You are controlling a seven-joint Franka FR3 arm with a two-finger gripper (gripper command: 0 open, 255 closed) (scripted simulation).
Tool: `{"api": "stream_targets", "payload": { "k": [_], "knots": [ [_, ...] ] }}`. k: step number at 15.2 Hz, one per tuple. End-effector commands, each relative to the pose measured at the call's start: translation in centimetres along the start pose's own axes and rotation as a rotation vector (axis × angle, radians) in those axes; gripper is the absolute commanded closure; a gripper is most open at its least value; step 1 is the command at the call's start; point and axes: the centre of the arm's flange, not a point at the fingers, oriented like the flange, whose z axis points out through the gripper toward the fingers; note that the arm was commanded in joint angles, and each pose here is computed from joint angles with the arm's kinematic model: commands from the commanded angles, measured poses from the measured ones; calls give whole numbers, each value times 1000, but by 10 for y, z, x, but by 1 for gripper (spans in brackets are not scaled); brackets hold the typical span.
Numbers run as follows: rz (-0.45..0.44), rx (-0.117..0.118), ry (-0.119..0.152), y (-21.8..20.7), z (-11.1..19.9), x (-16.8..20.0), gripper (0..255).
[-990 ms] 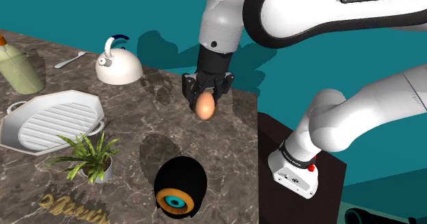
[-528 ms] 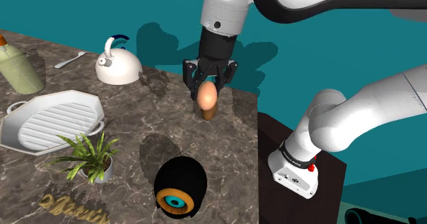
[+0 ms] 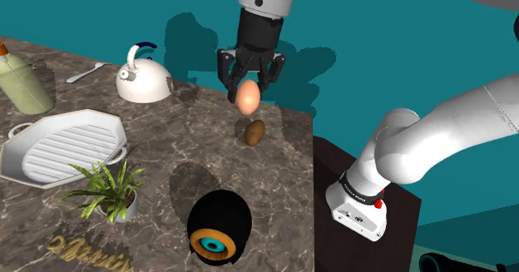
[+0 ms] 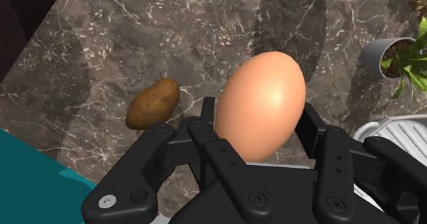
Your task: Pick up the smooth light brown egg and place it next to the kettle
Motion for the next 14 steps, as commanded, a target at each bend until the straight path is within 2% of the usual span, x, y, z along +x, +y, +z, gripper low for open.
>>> {"api": "stream_targets", "payload": {
  "k": [1,14],
  "knots": [
    [0,0,0,4,-3,24,255],
    [0,0,0,18,-19,194,255]
  ]
}}
